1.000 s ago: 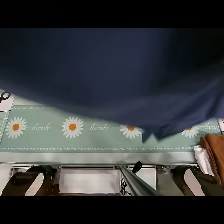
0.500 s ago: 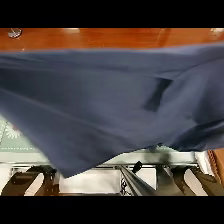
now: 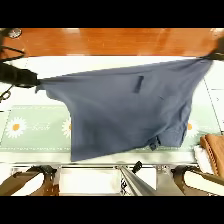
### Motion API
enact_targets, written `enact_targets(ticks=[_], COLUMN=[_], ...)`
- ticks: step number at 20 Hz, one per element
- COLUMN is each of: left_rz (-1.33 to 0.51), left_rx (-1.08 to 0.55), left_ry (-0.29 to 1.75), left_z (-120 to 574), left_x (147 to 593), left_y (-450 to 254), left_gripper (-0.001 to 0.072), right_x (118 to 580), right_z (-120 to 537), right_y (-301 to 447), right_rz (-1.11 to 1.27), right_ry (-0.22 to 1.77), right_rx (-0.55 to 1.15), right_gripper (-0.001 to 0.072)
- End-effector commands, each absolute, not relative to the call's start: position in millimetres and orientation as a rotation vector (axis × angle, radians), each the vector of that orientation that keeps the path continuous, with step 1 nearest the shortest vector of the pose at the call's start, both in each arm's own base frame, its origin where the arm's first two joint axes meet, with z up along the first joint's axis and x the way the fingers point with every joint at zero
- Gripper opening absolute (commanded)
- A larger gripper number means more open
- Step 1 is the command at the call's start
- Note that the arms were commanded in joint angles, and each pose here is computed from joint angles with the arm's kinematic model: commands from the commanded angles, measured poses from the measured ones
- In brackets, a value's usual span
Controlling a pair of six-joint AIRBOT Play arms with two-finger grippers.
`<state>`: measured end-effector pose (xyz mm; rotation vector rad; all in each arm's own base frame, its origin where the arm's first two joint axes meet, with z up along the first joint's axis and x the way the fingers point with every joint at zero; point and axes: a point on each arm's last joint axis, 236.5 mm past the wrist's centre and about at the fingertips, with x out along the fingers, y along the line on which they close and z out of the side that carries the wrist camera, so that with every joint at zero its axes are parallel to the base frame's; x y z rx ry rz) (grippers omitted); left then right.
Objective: Fold the shirts.
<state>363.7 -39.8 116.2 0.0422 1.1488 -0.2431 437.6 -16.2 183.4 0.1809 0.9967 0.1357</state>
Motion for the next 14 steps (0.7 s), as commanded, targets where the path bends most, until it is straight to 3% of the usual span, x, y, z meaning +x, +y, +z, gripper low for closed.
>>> enact_targets(ticks=[1,8,14], left_rz=[-0.216,-0.169,-0.227], left_rx=[0.024,0.014,0.025], left_ry=[1.114,0.897,1.064], left_z=[66,31,-37], left_x=[426,514,502], left_y=[-37,-41,-70], left_gripper=[0.0015,0.0015,0.0015], right_x=[533,610,610], right_z=[147,78,-4], right_y=[-7,-15,-16], right_rz=[0.119,0.062,0.053], right_ry=[0.824,0.718,0.873], right_rx=[0.188,0.263,0.272], right_gripper=[0.002,0.002,0.002])
